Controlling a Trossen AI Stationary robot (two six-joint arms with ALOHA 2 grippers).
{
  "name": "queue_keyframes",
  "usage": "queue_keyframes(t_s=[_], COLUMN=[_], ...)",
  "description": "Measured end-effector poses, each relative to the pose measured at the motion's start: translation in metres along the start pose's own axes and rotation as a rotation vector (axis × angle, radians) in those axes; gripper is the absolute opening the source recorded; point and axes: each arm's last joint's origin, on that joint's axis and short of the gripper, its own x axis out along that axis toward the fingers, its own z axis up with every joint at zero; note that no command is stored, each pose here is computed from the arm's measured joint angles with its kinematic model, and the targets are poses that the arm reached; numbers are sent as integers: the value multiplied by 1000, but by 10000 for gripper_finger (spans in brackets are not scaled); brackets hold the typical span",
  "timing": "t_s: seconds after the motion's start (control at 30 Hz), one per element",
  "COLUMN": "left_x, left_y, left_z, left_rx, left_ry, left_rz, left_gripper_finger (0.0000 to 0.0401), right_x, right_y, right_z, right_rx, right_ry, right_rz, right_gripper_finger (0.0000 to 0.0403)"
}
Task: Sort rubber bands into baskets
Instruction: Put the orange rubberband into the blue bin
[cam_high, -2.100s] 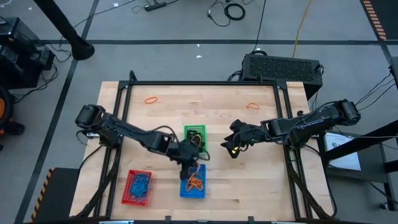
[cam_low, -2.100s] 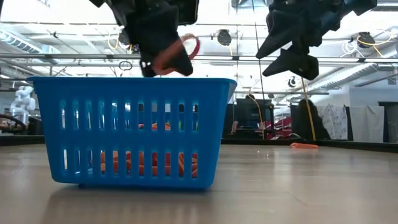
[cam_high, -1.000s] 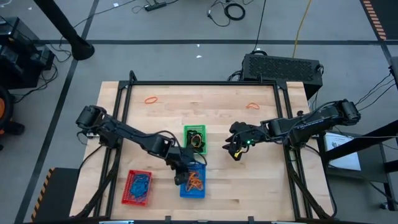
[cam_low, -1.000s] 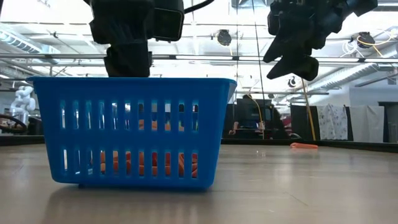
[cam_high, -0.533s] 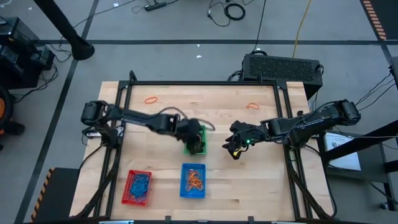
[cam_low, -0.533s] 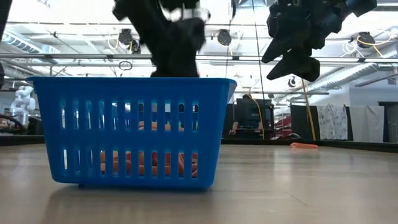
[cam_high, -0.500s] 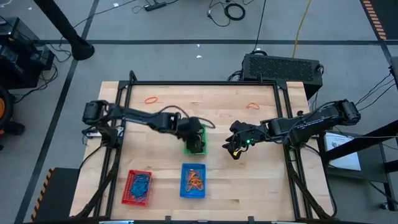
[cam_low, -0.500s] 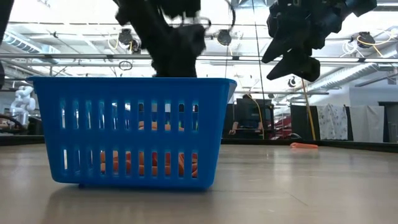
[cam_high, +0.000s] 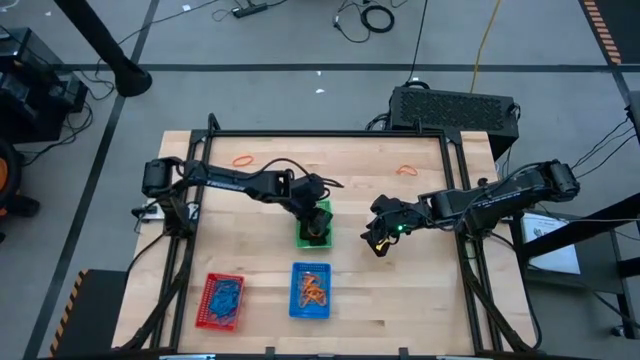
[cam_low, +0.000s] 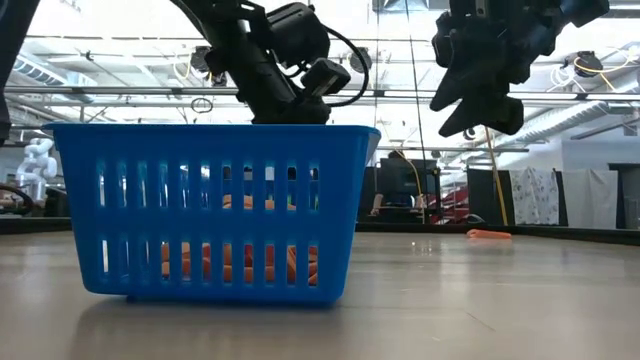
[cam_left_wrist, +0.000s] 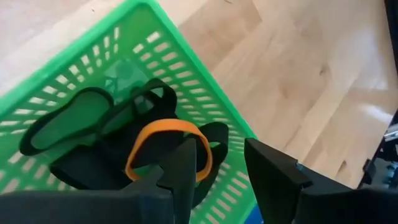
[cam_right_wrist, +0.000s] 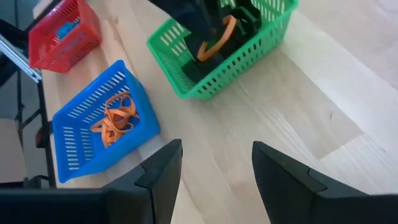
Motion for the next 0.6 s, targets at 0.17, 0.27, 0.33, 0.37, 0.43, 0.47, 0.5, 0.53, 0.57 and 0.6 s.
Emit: queue_keyframes(t_s=[0.17, 0.27, 0.33, 0.37, 0.43, 0.47, 0.5, 0.53, 0.57, 0.6], left_x=[6, 18, 24, 27, 29, 29, 29, 29, 29, 29], left_y=[2, 8, 11, 12, 11, 10, 9, 9, 9, 9], left_z=[1, 0, -1, -1, 0, 1, 2, 3, 3, 3], left_rx=[-18, -41, -51, -51, -47, -44, -41, -39, -39, -40], left_ry=[-5, 23, 38, 39, 23, 11, 2, -2, -3, -5], left_rz=[12, 37, 40, 41, 36, 27, 19, 15, 14, 12], left_gripper_finger=[143, 143, 143, 143, 143, 143, 143, 143, 143, 143], right_x=[0, 0, 0, 0, 0, 0, 0, 0, 0, 0], right_y=[-1, -1, -1, -1, -1, -2, -2, -2, -2, -2], right_z=[-1, -1, -1, -1, -1, -1, -1, -1, -1, -2], right_rx=[-2, -8, -9, -9, -9, -9, -10, -10, -11, -14], right_ry=[10, 7, 9, 9, 10, 10, 10, 10, 12, 14], right_rz=[-14, -15, -16, -16, -17, -18, -18, -18, -20, -22], right_gripper_finger=[187, 187, 187, 187, 187, 187, 187, 187, 187, 187])
